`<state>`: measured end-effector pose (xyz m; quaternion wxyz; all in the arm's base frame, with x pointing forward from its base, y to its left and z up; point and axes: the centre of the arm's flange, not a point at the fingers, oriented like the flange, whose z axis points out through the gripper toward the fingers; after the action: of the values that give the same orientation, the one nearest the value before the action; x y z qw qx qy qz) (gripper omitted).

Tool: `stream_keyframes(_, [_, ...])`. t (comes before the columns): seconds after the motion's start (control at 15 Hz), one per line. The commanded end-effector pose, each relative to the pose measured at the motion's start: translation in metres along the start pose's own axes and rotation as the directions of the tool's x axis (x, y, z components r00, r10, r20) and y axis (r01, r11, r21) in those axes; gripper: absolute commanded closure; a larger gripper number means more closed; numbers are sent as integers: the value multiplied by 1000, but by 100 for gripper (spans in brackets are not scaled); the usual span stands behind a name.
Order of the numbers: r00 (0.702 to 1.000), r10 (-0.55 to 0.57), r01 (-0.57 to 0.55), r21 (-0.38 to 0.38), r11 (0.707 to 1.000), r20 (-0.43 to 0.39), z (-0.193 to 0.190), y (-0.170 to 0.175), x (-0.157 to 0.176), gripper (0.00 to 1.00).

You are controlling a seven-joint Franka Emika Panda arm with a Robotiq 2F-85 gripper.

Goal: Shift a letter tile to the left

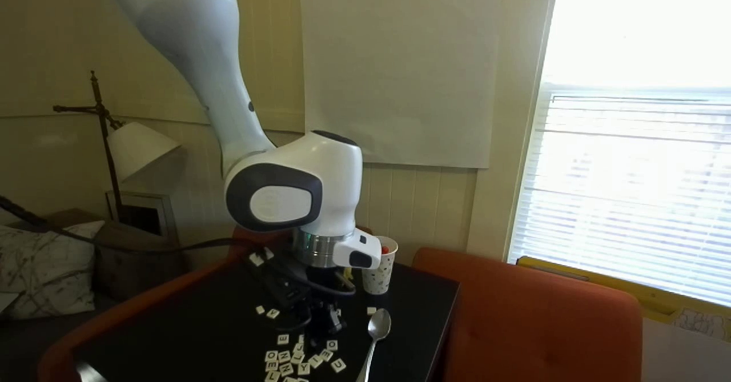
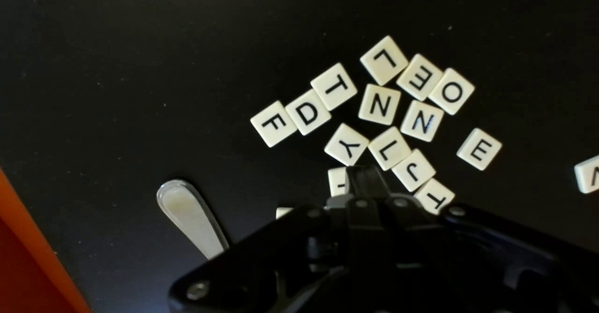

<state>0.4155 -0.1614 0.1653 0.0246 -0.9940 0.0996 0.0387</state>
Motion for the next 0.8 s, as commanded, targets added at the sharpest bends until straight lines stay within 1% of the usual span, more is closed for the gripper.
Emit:
stream_keyframes(0.0, [1000, -17, 17, -9, 1000, 6, 13, 5, 11, 100])
stream_keyframes(0.47, [1000, -10, 10, -15, 1000, 27, 28, 8, 15, 100])
stream_keyframes(0.73, [1000, -14, 14, -7, 1000, 28, 28, 8, 18, 100])
